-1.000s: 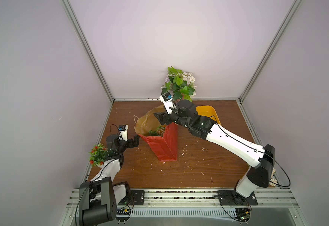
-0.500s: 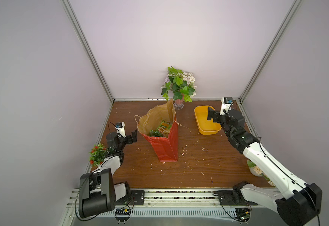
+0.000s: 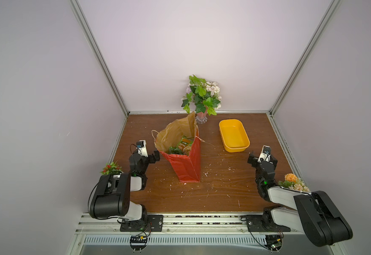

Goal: Place the condiment packets inside the bag
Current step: Reset both arms

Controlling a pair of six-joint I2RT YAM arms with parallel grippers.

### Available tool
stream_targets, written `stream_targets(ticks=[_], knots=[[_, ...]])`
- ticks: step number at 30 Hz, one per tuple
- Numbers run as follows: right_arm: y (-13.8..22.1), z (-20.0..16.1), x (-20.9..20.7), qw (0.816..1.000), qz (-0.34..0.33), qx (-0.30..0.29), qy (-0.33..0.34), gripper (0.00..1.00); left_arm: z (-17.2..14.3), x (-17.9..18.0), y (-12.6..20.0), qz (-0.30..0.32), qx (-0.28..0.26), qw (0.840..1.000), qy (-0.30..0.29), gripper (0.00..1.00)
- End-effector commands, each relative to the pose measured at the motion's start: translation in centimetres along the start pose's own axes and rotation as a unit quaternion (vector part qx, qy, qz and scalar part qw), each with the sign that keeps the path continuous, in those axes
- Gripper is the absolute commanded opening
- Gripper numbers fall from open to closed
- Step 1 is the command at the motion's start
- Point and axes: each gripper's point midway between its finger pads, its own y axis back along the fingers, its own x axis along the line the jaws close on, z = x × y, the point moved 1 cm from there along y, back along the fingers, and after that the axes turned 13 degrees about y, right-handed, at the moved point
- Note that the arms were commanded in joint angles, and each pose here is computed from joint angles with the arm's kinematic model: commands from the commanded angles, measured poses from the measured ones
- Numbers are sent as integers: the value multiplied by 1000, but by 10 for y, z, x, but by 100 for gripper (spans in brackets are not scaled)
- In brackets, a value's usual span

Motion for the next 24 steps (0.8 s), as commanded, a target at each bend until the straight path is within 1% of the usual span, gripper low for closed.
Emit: stream_targets(ticks=[1, 2, 4, 6, 7, 8, 9, 10, 11, 12, 14, 17, 24], knots=[[4, 26, -12, 996, -19, -79, -37, 99, 12, -6, 17, 9, -70, 997, -32, 100], [3, 21, -9, 997, -13, -76, -32, 99, 12, -9, 22, 14, -85, 995, -40, 100], [5, 25, -1, 995, 9, -99, -27, 99, 17, -9, 27, 25, -103, 994, -41, 100], [6, 27, 13, 992, 48, -113, -10, 99, 18, -3, 26, 43, -107, 993, -30, 100], [5, 23, 19, 992, 62, -106, 2, 99, 20, -2, 24, 47, -108, 993, -29, 100], [3, 19, 22, 992, 65, -104, 10, 99, 20, 1, 20, 55, -103, 993, -26, 100], [3, 24, 22, 991, 64, -119, 7, 99, 22, 4, 14, 67, -100, 993, -20, 100], [1, 26, 23, 991, 64, -120, 6, 99, 21, 9, 8, 83, -92, 992, -14, 100], [-5, 23, 26, 993, 65, -102, 7, 99, 18, 10, 3, 85, -80, 993, -17, 100], [-12, 22, 25, 995, 56, -85, 5, 99, 16, 6, 1, 74, -70, 994, -24, 100], [-26, 17, 31, 997, 60, -54, 12, 99, 14, 3, -2, 66, -65, 995, -30, 100], [-30, 13, 27, 997, 65, -48, -1, 99, 14, 3, -1, 66, -64, 995, -29, 100], [-30, 14, 25, 997, 64, -50, -2, 99, 14, 3, -1, 66, -64, 995, -29, 100]])
